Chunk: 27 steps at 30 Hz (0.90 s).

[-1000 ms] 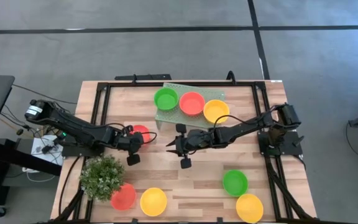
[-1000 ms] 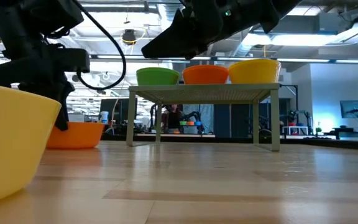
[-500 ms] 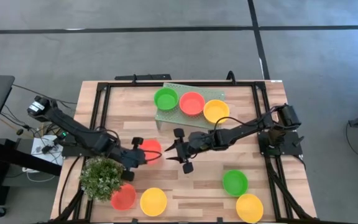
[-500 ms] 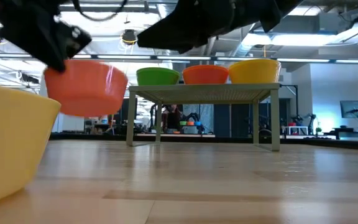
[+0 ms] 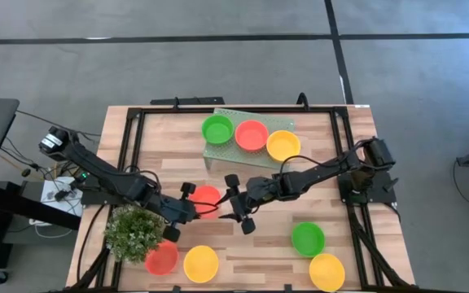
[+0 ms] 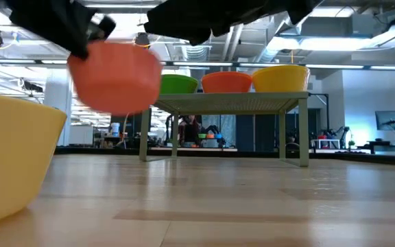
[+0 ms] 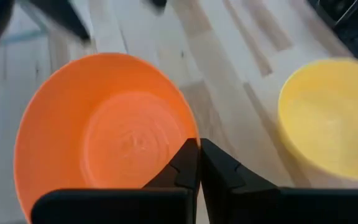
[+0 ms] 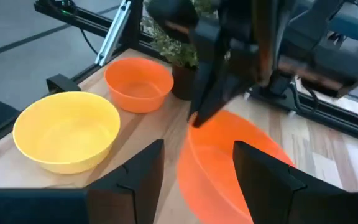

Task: Pick & Place Mini bowls
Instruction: Stack the orange bowl on top of the orange bowls on the shelf

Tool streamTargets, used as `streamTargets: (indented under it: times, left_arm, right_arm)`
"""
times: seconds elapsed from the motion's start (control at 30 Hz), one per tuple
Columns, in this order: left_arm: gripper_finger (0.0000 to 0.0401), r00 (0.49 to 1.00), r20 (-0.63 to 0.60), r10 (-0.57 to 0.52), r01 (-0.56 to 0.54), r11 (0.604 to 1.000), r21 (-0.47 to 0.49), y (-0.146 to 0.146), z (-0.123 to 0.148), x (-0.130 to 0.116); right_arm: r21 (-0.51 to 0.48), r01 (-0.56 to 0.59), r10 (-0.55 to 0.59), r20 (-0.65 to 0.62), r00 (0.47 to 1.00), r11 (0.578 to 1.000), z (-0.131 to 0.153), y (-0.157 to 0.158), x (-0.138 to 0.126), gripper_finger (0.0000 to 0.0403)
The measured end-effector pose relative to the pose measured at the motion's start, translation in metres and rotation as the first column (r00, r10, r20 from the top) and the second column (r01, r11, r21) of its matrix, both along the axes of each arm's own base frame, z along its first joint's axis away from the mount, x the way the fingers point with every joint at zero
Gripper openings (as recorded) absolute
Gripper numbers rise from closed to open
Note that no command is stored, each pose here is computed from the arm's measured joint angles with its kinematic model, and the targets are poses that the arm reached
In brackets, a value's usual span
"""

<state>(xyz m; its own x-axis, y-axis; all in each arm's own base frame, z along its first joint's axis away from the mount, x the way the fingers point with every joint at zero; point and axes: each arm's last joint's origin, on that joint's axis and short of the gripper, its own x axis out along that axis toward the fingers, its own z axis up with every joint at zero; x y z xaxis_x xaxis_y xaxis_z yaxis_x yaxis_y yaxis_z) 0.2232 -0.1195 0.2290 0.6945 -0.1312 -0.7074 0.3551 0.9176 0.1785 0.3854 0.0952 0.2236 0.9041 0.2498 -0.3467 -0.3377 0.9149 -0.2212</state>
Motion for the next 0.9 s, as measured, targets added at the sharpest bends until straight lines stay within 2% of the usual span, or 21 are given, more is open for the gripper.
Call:
streamTargets:
  times: [0.07,0.13,0.23,0.4,0.5,0.63,0.9]
  left_arm:
    - [0.0008,0.999,0.024,-0.03,0.03,1.0,0.0,-0.004,0.01,0.006]
    - [0.0008,0.997,0.031,-0.075,0.076,0.997,-0.017,-0.006,0.017,0.009]
    - [0.0008,0.992,0.016,-0.128,0.129,0.988,-0.089,-0.004,0.022,0.013]
    - [0.0008,0.983,-0.012,-0.181,0.175,0.964,-0.198,0.008,0.023,0.018]
    - [0.0008,0.982,0.002,-0.187,0.182,0.95,-0.254,0.018,0.025,0.024]
    - [0.0008,0.979,0.042,-0.2,0.203,0.924,-0.322,0.03,0.029,0.031]
    - [0.0008,0.984,0.05,-0.17,0.177,0.926,-0.334,0.041,0.028,0.038]
  right_arm:
    - [-0.016,-0.006,0.006,0.009,1.0,1.0,0.003,0.0,0.001,0.018]
    - [-0.029,-0.008,0.007,-0.033,0.999,1.0,0.003,0.0,0.001,0.0176]
    - [-0.053,-0.019,0.014,-0.103,0.995,0.998,-0.001,0.0,0.0,0.017]
    - [-0.078,-0.096,0.087,-0.115,0.99,0.992,0.002,0.002,0.0,0.0161]
    - [-0.059,-0.156,0.149,-0.109,0.983,0.986,0.003,0.003,0.0,0.0156]
    - [-0.052,-0.171,0.164,-0.123,0.979,0.984,0.002,0.004,-0.001,0.0143]
    - [-0.006,-0.197,0.194,-0.153,0.969,0.98,0.001,0.001,-0.001,0.0093]
